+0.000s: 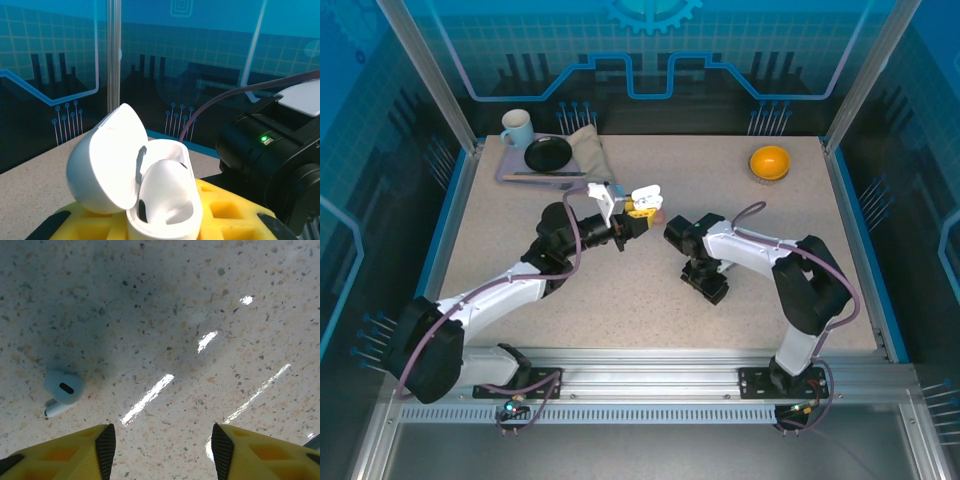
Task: Insert wireless bluetooth earbuds into charging case
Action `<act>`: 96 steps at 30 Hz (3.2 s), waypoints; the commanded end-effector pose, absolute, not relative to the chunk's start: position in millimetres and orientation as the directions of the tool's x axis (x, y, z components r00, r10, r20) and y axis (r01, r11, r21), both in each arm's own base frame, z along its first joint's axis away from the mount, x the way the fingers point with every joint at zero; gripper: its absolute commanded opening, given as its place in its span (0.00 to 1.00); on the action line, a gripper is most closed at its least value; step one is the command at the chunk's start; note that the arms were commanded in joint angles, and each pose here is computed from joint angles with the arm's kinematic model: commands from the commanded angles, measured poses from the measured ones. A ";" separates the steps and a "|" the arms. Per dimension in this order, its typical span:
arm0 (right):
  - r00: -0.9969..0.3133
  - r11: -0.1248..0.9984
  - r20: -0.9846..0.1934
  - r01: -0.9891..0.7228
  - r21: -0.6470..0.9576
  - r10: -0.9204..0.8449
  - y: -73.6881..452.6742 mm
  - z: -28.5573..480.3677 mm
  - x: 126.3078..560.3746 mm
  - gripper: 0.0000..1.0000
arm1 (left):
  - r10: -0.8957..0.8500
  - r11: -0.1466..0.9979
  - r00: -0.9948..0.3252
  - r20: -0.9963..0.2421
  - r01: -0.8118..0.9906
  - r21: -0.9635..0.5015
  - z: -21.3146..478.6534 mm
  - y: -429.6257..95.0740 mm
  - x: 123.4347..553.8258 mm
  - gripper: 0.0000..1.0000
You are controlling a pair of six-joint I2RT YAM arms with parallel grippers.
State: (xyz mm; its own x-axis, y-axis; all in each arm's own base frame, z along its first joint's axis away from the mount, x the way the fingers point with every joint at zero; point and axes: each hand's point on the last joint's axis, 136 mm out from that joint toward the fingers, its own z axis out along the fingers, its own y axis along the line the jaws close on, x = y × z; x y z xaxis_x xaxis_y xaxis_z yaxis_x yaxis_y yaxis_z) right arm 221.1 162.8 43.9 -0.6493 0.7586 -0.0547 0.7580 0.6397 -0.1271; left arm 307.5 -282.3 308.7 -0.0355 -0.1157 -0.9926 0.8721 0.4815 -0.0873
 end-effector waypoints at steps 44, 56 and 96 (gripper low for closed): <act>-0.473 0.468 -0.072 0.880 -0.079 0.878 172.0 11.4 267.9 0.50 | -0.156 0.509 0.017 -0.988 0.858 -0.066 321.7 -273.6 328.7 0.00; -0.473 0.466 -0.071 0.880 -0.092 0.878 167.8 8.4 264.6 0.43 | -0.157 0.512 0.010 -0.988 0.856 -0.073 318.5 -272.8 331.2 0.00; -0.739 0.823 -0.362 0.506 0.259 0.568 142.5 132.8 332.5 0.20 | -0.091 0.508 -0.022 -0.996 0.859 -0.066 303.1 -269.9 320.9 0.00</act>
